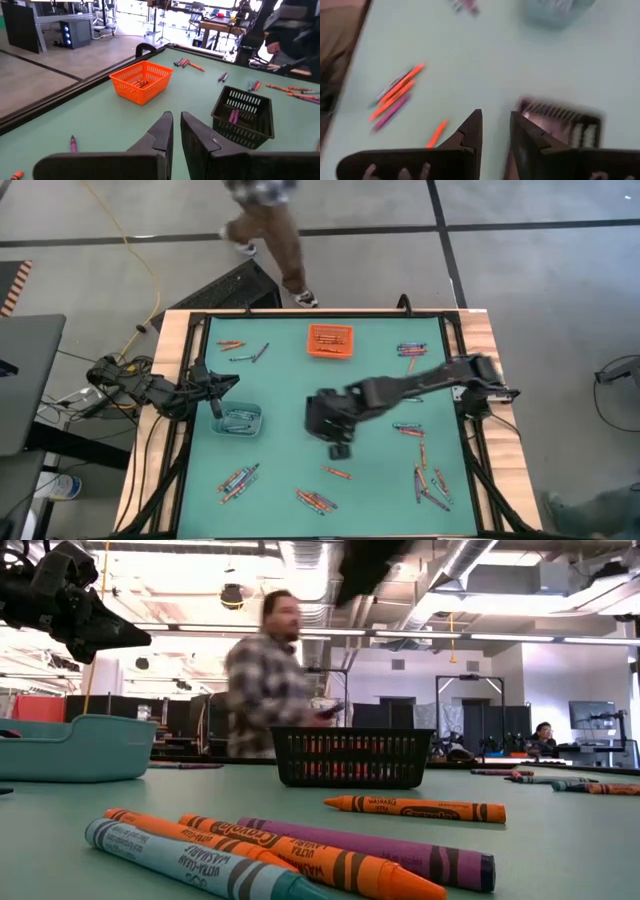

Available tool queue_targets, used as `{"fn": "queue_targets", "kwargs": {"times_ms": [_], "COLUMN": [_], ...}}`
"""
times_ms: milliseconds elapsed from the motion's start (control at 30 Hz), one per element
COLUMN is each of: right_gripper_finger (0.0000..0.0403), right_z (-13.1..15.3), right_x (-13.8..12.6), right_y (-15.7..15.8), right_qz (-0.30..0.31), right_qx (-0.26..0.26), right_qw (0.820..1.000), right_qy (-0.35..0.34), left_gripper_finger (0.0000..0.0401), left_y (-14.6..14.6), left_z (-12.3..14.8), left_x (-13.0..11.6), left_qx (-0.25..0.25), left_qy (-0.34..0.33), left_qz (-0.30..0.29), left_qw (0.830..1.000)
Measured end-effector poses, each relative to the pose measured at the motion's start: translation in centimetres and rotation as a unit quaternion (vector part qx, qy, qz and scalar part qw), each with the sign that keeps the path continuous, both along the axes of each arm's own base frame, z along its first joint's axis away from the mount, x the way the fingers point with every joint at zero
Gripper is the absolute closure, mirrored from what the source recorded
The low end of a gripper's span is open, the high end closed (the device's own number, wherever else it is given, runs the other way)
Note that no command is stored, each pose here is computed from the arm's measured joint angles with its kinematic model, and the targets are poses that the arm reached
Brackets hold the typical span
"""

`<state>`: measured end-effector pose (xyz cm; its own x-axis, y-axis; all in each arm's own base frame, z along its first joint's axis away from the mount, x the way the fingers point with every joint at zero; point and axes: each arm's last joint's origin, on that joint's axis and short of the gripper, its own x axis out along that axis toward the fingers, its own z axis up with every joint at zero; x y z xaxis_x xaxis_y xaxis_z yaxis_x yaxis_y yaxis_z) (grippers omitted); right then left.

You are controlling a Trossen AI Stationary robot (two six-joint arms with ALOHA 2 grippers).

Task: Sort crayons
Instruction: Put the orange crayon into the orange bin

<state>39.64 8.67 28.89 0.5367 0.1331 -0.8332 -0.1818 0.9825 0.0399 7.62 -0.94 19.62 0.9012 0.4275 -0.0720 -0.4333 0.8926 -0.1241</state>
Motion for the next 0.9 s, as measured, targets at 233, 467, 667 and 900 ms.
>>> {"fn": "queue_targets", "kwargs": {"times_ms": [233, 467, 667, 900], "right_gripper_finger": [0.031, 0.031, 0.031, 0.031], "right_z": [-2.2, -6.2, -9.3, -10.0], "right_x": [-9.8, -17.2, -19.9, -22.1], "right_y": [1.2, 0.0, -1.2, -0.8], "right_qz": [-0.1, -0.174, -0.214, -0.364], "right_qx": [0.034, 0.055, 0.045, 0.091], "right_qw": [0.994, 0.978, 0.965, 0.89], "right_qy": [0.04, 0.098, 0.147, 0.258], "left_gripper_finger": [0.0379, 0.0379, 0.0379, 0.0379], "left_y": [0.0, 0.0, 0.0, -0.1], "left_z": [0.0, 0.1, 0.1, 0.1], "left_x": [0.0, 0.0, 0.0, 0.0], "left_qx": [0.001, 0.003, 0.003, 0.006], "left_qy": [-0.001, -0.002, -0.001, 0.001], "left_qz": [0.0, -0.001, -0.001, -0.015], "left_qw": [1.0, 1.0, 1.0, 1.0]}}
